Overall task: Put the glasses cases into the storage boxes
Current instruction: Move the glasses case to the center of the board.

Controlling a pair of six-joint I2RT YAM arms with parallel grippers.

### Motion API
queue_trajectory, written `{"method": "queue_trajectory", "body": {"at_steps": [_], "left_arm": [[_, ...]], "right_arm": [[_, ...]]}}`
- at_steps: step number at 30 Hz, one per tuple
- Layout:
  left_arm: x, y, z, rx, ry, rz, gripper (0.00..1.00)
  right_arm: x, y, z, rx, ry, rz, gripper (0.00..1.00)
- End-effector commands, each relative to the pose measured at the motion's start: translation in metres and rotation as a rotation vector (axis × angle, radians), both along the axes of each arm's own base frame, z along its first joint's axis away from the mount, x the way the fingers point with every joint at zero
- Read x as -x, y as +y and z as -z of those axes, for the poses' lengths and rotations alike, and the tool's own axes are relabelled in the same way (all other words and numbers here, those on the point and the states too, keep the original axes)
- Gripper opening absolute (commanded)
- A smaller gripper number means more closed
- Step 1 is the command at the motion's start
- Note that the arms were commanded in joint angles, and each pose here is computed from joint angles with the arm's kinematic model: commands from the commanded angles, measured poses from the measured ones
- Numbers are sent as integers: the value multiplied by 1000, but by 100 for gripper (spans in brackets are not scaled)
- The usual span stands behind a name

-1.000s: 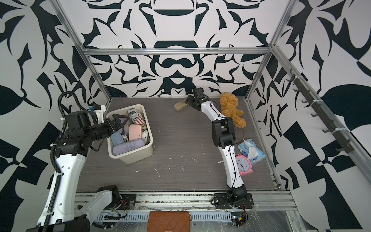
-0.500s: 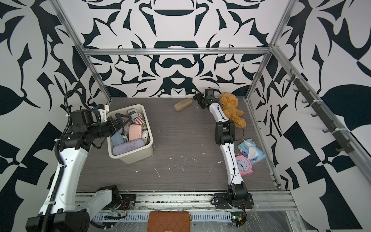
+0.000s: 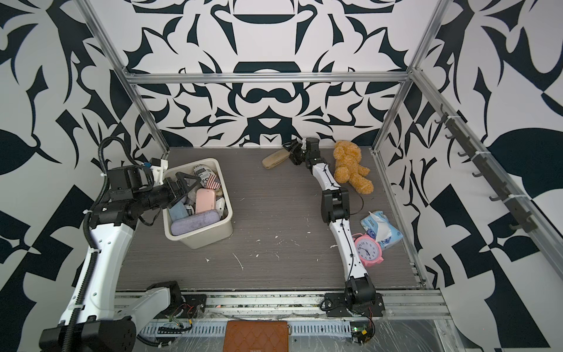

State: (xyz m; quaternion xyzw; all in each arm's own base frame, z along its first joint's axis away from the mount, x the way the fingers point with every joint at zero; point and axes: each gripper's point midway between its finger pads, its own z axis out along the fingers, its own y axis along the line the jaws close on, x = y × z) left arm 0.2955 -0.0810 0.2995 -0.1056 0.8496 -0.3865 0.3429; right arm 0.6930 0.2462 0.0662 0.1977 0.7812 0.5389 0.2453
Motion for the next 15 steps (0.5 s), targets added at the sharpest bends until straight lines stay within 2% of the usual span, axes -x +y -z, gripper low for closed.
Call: {"method": "queue_trajectory", "body": {"at_steps": [1, 5, 9, 12, 15], "left_arm": [[8, -3, -1, 16, 7, 17, 99], [12, -5, -4, 20, 1, 22, 99], [20, -6, -7, 16, -10, 29, 99], [25, -3, -6, -10, -11, 13, 99], [26, 1, -5, -30, -10, -10, 99]], "right_arm": [[46, 59, 19, 5, 79, -196, 73], [81, 90, 37, 7, 115, -340, 69], [128, 113, 49, 109, 128, -486, 64], [162, 122, 39, 190, 96, -529, 63], [191, 120, 13, 222, 35, -540, 62]]}}
